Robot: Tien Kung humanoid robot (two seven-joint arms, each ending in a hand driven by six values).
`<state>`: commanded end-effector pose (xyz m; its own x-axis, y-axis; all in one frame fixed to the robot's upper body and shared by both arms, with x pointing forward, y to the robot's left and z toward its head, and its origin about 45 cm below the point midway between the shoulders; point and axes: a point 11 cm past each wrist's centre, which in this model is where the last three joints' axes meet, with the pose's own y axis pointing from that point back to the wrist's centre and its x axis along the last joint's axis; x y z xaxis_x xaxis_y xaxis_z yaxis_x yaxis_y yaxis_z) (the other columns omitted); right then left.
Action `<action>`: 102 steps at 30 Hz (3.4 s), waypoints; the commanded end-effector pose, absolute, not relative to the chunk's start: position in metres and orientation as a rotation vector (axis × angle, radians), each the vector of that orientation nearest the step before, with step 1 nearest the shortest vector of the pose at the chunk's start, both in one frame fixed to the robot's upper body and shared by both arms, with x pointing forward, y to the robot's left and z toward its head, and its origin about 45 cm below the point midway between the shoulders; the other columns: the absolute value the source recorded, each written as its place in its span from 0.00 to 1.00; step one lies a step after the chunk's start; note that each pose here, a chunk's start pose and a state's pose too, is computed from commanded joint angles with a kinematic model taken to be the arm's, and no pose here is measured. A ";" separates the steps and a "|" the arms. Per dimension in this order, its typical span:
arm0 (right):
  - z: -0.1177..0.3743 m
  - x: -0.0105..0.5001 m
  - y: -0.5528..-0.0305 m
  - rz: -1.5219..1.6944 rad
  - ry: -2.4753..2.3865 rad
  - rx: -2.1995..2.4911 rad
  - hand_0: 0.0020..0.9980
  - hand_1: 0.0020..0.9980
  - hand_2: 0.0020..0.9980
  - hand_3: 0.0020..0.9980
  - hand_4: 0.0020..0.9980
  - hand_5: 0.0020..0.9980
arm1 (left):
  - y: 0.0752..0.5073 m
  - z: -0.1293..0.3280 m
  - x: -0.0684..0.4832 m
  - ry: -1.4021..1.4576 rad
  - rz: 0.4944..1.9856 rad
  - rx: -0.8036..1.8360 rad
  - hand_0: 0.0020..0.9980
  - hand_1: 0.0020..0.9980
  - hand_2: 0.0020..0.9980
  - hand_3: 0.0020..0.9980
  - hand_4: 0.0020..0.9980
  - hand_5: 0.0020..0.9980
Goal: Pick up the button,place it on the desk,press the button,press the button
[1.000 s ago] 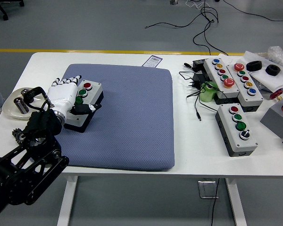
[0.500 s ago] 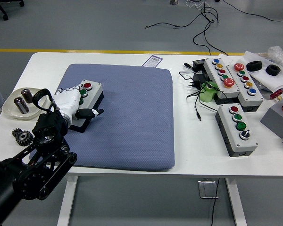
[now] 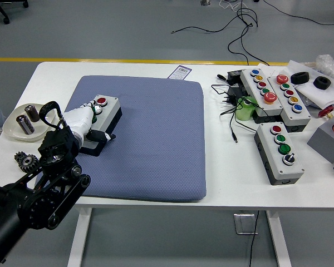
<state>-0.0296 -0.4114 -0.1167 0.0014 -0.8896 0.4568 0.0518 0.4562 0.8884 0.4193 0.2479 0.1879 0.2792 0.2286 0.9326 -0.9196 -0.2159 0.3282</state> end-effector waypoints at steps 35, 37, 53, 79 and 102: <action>-0.116 -0.029 -0.412 -0.881 -1.369 0.812 0.52 0.67 0.70 0.62 0.30 0.14 | 0.281 0.181 0.419 -0.764 1.389 1.384 0.01 0.00 0.00 0.18 0.93 0.30; -0.116 -0.029 -0.412 -0.881 -1.369 0.812 0.52 0.67 0.70 0.62 0.30 0.14 | 0.283 0.181 0.419 -0.779 1.398 1.383 0.02 0.00 0.00 0.08 0.93 0.30; -0.116 -0.026 -0.412 -0.879 -1.371 0.815 0.52 0.67 0.70 0.62 0.30 0.14 | 0.260 0.195 0.422 -1.084 1.277 1.163 0.03 0.00 0.00 0.04 0.86 0.29; -0.117 -0.024 -0.411 -0.878 -1.367 0.823 0.51 0.67 0.70 0.62 0.30 0.14 | 0.209 0.211 0.409 -1.385 0.720 0.641 0.03 0.00 0.00 0.04 0.84 0.26; -0.117 -0.023 -0.410 -0.872 -1.361 0.830 0.51 0.67 0.70 0.62 0.30 0.14 | 0.206 0.198 0.412 -1.573 0.577 0.721 0.03 0.00 0.00 0.10 0.84 0.29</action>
